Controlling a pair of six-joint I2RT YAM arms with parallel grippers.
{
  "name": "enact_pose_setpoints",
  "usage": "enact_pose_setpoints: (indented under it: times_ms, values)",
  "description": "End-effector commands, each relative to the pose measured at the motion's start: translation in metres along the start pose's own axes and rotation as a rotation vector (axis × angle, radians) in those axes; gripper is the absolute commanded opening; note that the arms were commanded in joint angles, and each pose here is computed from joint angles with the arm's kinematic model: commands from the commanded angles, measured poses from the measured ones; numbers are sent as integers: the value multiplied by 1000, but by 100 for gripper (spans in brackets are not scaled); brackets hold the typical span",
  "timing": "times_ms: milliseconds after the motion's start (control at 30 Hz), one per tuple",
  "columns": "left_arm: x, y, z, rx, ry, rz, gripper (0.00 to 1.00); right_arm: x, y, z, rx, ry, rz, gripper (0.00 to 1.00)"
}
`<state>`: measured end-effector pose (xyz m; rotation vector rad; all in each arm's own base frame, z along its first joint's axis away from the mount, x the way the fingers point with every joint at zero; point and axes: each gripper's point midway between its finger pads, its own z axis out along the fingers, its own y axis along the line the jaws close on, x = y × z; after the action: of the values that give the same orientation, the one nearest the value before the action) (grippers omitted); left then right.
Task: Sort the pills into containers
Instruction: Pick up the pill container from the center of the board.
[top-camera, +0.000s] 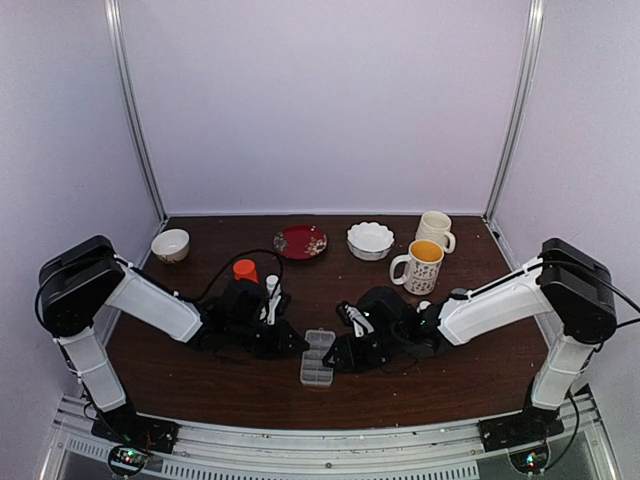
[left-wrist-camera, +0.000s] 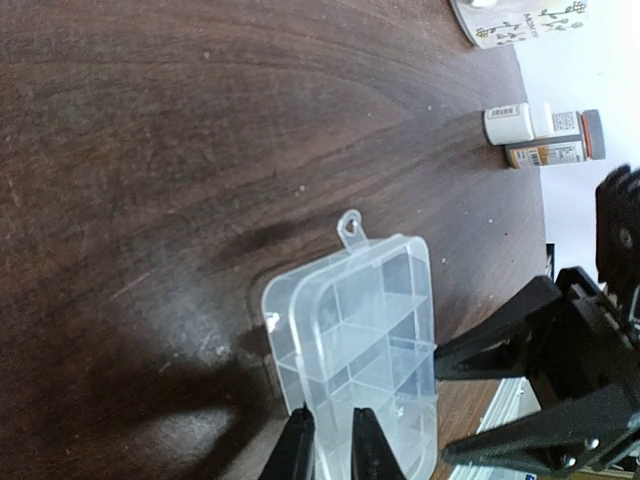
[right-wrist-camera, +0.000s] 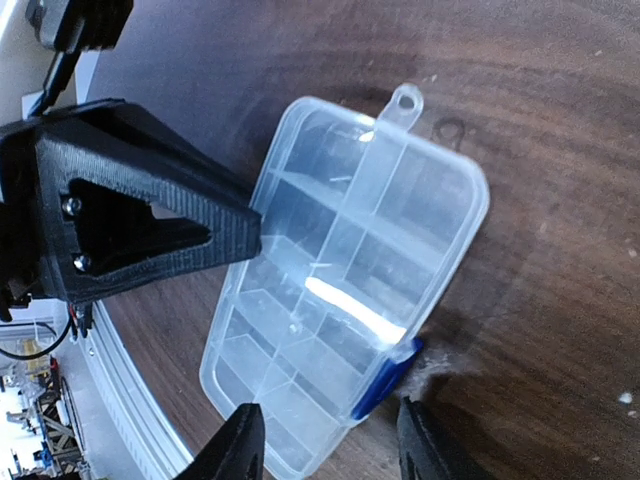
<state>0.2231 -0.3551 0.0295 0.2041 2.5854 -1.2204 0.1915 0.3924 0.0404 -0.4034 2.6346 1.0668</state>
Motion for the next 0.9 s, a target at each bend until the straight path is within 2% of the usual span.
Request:
enact_pose_setpoints:
  times_ms: [0,133,400,500,600,867]
  values:
    - [8,16,3,-30,26,-11,8,-21,-10,-19,57,-97,-31,48]
    - [3,3,-1,42,11,-8,5,-24,-17,-27,53,-114,-20,52]
    - [-11,-38,-16,169,-8,25,3,-31,-4,-35,-69,-157,-6,61]
    - [-15,-52,-22,221,-18,33,2,-36,1,-40,-89,-186,-9,71]
    - [-19,-65,-27,274,-33,35,1,-39,9,-42,-130,-197,-6,76]
    - [-23,-81,-34,377,-61,15,0,-42,27,-50,-265,-244,15,76]
